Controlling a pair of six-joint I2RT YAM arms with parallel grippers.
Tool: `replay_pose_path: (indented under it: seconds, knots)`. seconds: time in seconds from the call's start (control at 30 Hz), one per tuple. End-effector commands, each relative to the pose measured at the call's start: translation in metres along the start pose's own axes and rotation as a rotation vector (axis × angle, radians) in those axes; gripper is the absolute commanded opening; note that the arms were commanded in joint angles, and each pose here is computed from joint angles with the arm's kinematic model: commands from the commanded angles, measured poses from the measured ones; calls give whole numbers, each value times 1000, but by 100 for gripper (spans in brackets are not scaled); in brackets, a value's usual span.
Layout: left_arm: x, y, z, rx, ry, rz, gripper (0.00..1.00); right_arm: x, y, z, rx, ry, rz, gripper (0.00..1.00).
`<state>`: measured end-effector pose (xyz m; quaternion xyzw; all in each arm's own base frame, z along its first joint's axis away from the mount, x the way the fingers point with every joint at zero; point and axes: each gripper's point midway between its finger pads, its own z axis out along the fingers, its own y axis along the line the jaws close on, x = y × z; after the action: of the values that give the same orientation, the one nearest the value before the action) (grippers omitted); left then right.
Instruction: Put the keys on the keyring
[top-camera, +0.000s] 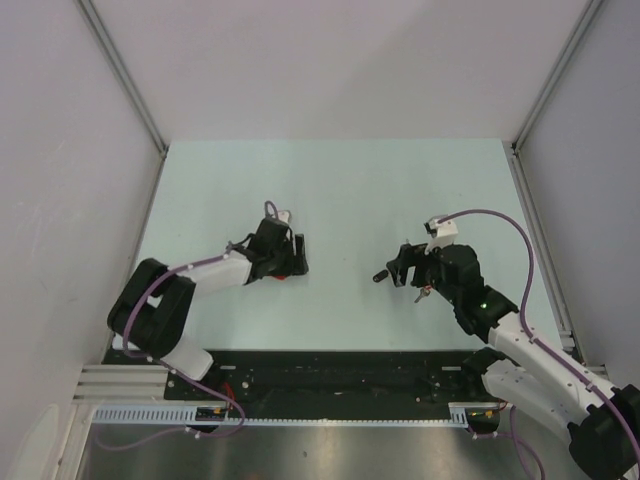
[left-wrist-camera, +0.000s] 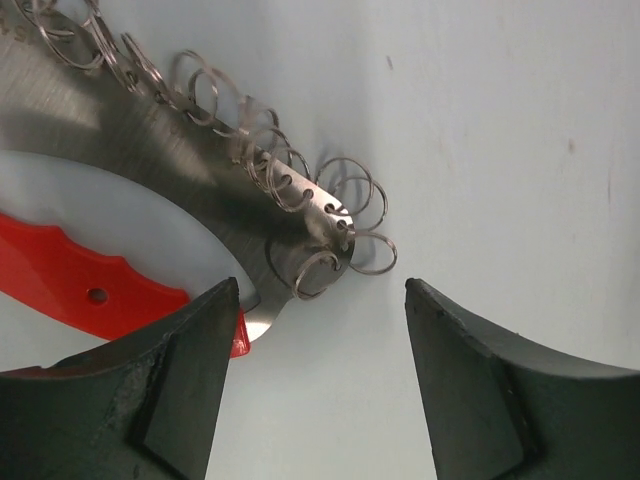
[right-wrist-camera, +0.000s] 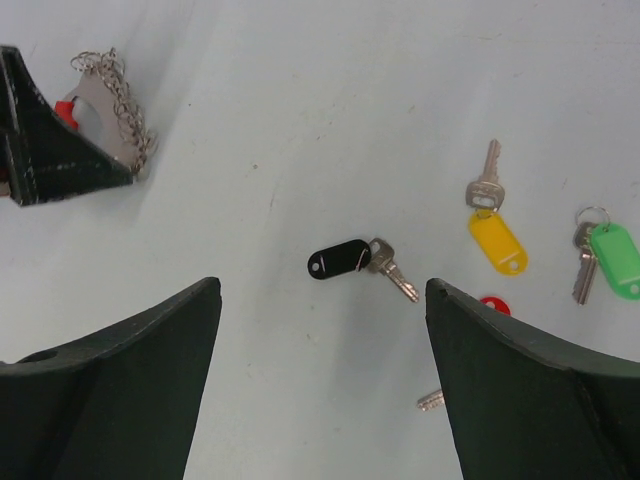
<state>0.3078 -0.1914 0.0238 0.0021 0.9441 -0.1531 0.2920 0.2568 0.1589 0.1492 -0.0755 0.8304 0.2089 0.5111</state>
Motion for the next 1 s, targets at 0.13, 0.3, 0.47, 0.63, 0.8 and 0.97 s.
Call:
replay_pose_path:
  seconds: [0.13, 0.3, 0.47, 0.63, 0.8, 0.97]
  knots:
    - [82, 17, -45, -12, 130, -18, 77, 4, 30, 5, -103, 0, -63, 86]
    - [58, 13, -62, 21, -23, -50, 76, 9, 47, 12, -155, 20, -56, 82]
    - [33, -7, -78, 104, -164, 32, 73, 20, 55, 15, -181, 58, -48, 79]
    - [40, -11, -82, 135, -187, 39, 70, 27, 68, 12, -231, 87, -34, 75]
    - [52, -1, -77, 68, -146, 28, 70, 36, 77, 14, -251, 118, -18, 73]
    - [58, 6, -70, 28, -113, 25, 68, 40, 81, 14, -261, 131, -14, 72]
